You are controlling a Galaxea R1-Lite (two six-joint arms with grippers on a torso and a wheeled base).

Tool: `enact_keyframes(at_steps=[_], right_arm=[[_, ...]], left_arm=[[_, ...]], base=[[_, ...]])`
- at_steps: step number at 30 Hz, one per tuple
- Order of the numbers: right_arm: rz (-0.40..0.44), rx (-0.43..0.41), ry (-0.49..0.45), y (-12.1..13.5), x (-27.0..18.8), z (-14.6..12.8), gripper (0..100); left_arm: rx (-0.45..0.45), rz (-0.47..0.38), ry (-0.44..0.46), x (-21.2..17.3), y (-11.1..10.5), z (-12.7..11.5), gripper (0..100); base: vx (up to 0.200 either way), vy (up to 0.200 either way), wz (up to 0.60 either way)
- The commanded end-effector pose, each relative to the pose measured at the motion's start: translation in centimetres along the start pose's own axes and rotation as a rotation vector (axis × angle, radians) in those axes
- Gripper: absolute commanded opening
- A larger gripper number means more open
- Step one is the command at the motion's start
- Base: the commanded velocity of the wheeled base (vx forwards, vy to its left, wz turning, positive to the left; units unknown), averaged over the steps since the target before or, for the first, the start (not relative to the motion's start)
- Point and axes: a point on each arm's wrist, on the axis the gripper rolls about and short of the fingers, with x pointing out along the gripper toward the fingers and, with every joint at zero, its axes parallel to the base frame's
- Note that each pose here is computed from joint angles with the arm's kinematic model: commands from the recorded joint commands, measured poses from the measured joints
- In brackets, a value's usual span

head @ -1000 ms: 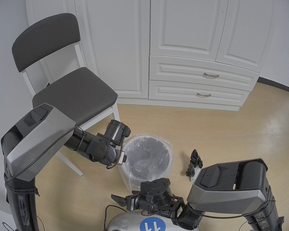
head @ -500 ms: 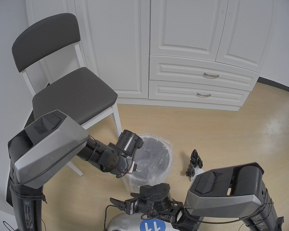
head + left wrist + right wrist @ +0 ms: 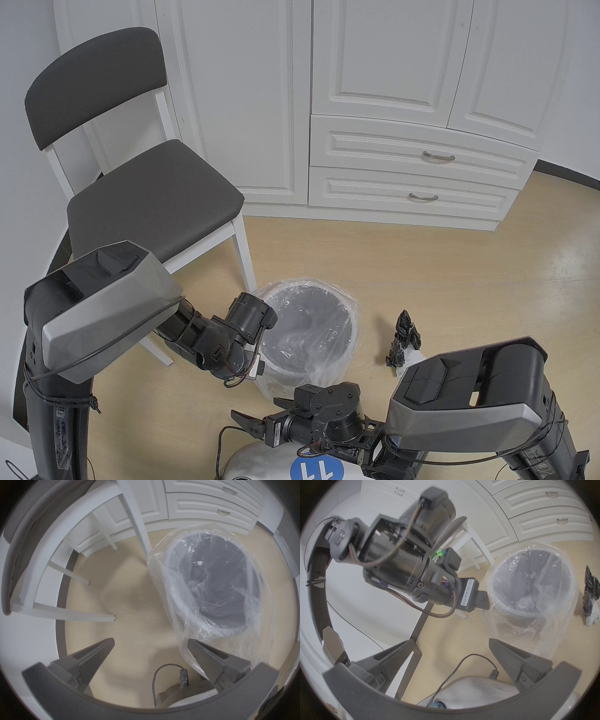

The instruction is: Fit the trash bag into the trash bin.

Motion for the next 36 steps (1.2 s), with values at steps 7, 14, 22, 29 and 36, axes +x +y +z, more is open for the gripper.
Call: enact_keyframes(at_steps=[7,14,22,29,36], right_arm=[[-0.024,-0.017,-0.056,-0.9,-0.6,2.3,100],[-0.07,-0.006,-0.153,-2.3,-2.0,6.8,100],[-0.228,0.044,-0.259,-6.4,-4.8,14.4,100],[-0.351,0.078,-0.24,-10.3,-4.0,14.9,100],[-0.492,0.093,-0.158,-10.3,-1.9,16.4,100]], left_arm=[[-0.046,0.005,0.043,2.5,1.7,-1.1,100],[-0.095,-0.077,0.067,6.0,2.7,0.2,100],[-0.112,-0.106,0.089,9.1,5.9,1.1,100],[-0.135,-0.136,0.083,9.5,6.8,1.5,100],[-0.141,-0.248,0.081,6.6,7.0,1.0,100]], base=[[0.0,0.0,0.0],[0.0,0.0,0.0],[0.0,0.0,0.0],[0.0,0.0,0.0],[0.0,0.0,0.0]])
